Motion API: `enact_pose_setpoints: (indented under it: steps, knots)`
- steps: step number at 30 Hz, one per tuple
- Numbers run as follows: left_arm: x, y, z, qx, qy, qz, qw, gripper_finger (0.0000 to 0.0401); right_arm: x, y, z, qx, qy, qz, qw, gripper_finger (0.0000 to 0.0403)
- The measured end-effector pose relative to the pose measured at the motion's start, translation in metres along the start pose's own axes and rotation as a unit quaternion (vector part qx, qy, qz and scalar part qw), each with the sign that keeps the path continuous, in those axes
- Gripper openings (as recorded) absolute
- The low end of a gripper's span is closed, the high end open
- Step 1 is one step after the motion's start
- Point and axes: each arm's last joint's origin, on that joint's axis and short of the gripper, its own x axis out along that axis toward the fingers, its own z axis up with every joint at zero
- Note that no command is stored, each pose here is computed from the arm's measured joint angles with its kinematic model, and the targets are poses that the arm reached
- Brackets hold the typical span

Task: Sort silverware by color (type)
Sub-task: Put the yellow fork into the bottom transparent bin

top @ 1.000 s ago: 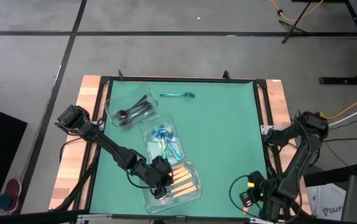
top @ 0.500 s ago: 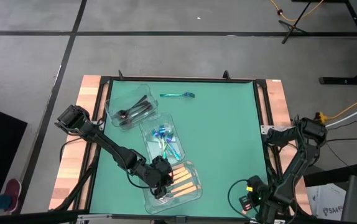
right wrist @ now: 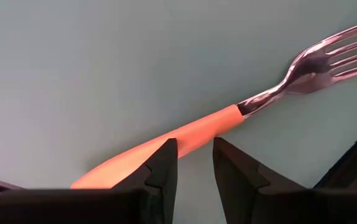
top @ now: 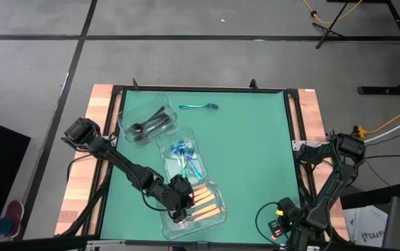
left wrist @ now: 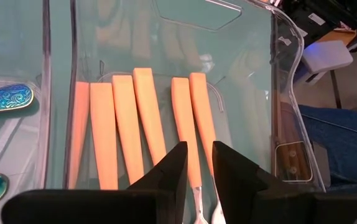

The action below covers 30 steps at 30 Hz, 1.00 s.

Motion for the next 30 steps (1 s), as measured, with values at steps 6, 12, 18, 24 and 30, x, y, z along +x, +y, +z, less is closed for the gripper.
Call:
enact_pose_setpoints:
  steps: [6,12,18,24,30]
  knots:
    - [0.000,0.000,0.000,0.000,0.000,0.000,1.000,0.0069,-0.006,0.001,-0.001,0.000,-0.013,-0.010,1.000,0.0095]
    - [0.000,0.000,0.000,0.000,0.000,0.000,1.000,0.0069,-0.007,0.004,-0.002,-0.040,-0.013,0.007,0.999,0.0095]
    - [0.000,0.000,0.000,0.000,0.000,0.000,1.000,0.0069,-0.008,0.012,-0.011,-0.084,0.022,0.057,0.995,0.0095]
    - [0.000,0.000,0.000,0.000,0.000,0.000,1.000,0.0069,-0.009,0.015,-0.013,-0.112,0.031,0.072,0.991,0.0095]
    - [0.000,0.000,0.000,0.000,0.000,0.000,1.000,0.0069,-0.009,0.012,-0.010,0.020,0.024,0.051,0.998,0.0095]
